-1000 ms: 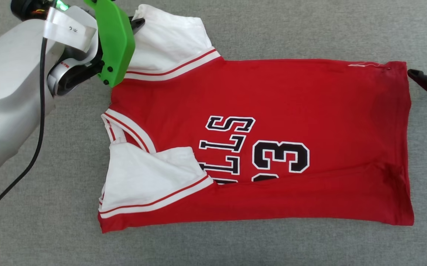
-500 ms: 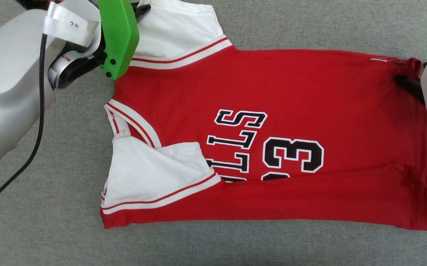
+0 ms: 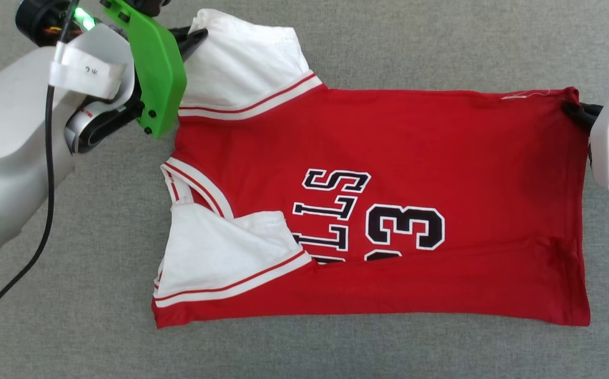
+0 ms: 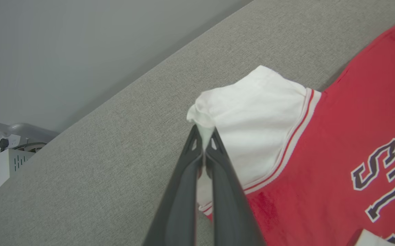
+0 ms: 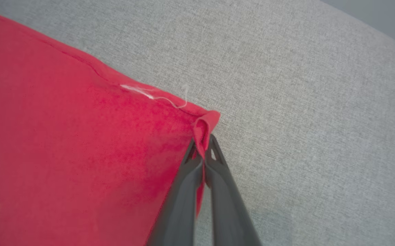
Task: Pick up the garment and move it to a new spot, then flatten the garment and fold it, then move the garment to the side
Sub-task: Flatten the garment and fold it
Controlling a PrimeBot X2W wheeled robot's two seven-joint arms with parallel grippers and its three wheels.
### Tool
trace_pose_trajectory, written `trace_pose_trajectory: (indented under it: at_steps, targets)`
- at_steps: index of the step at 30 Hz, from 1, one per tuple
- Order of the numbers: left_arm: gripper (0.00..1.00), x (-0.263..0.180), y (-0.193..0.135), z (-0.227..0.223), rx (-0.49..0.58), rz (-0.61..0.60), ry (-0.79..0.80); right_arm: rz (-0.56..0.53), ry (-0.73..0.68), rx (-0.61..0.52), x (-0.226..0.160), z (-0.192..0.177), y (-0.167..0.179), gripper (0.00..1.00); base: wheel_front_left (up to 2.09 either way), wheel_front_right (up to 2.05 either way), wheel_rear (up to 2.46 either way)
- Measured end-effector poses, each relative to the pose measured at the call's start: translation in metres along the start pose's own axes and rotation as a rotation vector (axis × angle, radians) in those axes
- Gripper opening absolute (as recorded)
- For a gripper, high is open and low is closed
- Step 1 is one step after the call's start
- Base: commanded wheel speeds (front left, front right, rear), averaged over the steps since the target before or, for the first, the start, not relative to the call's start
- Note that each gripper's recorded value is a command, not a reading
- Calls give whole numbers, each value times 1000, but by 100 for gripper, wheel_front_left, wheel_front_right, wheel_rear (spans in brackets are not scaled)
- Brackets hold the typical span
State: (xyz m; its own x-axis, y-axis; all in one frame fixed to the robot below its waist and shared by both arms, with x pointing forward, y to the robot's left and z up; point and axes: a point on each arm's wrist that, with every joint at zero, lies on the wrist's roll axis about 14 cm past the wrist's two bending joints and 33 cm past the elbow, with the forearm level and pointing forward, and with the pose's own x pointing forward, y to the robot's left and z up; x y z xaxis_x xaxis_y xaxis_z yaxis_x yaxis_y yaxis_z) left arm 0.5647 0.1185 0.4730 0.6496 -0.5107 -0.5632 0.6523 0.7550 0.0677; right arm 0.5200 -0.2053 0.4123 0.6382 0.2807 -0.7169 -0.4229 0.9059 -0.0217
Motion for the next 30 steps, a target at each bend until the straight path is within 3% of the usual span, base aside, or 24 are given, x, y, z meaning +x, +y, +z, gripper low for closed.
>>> trace_pose_trajectory:
  at_steps: [15, 30]
  targets:
    - [0, -67, -36, -31, -62, 5, -46, 35, -138, 52, -52, -12, 26, 0, 0, 0, 0]
    - [0, -109, -96, -101, -205, -3, 13, 78, -111, 142, -82, -69, 57, 0, 0, 0, 0]
